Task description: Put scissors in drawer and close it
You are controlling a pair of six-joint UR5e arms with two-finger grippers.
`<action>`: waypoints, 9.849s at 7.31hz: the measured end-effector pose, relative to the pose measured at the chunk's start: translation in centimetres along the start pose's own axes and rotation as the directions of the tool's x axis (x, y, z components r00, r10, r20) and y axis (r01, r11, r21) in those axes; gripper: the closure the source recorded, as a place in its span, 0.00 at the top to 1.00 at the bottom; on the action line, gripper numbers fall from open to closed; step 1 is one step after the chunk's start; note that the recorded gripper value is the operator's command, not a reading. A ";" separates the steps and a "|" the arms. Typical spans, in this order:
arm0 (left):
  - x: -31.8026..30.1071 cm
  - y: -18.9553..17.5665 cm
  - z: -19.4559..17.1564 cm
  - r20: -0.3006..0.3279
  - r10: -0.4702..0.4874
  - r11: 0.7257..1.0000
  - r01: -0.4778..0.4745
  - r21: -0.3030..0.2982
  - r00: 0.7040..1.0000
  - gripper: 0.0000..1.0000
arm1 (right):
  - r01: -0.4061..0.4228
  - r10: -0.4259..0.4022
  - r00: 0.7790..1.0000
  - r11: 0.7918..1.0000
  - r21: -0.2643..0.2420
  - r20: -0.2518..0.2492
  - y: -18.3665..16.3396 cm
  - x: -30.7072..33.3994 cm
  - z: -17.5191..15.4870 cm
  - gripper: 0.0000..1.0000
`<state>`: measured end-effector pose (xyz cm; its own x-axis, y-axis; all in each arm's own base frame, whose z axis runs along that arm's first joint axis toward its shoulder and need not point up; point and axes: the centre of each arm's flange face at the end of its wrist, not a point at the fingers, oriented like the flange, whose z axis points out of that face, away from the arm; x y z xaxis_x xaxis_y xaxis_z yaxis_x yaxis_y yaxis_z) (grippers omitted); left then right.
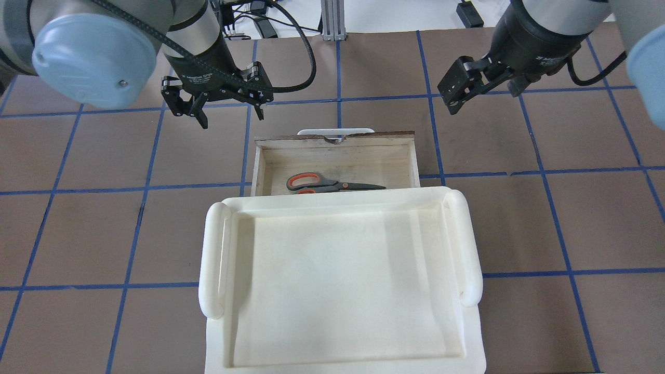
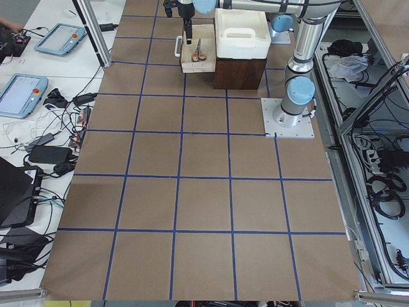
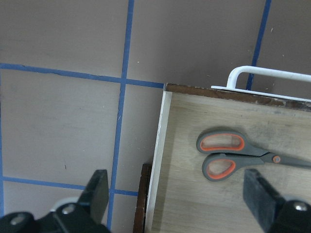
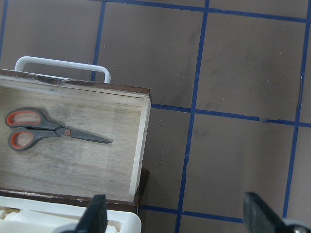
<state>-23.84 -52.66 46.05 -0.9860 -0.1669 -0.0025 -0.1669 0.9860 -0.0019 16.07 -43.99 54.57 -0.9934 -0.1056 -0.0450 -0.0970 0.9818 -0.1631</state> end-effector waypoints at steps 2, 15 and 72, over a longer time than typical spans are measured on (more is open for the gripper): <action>1.8 -0.1 0.9 0.006 -0.015 1.000 0.015 -0.006 1.000 1.00 | -0.114 0.114 0.994 0.993 -0.027 -0.003 0.9 0.0 0.1 1.00; 8.3 0.8 5.4 -0.006 -0.298 0.954 0.297 -0.028 0.955 1.00 | -0.095 0.094 0.995 0.993 -0.063 -0.011 1.2 0.0 0.6 1.00; 12.1 -4.3 13.8 -0.049 0.180 0.964 -0.186 -0.192 0.982 1.00 | -0.101 0.095 0.994 0.983 -0.155 -0.048 -0.1 0.6 3.7 1.00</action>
<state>-35.03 -58.89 32.19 -0.9988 0.0134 0.0466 0.0220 0.9813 0.1911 15.76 -44.73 50.93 -0.9999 -0.0041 -0.0128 -0.0041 1.0000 -0.0029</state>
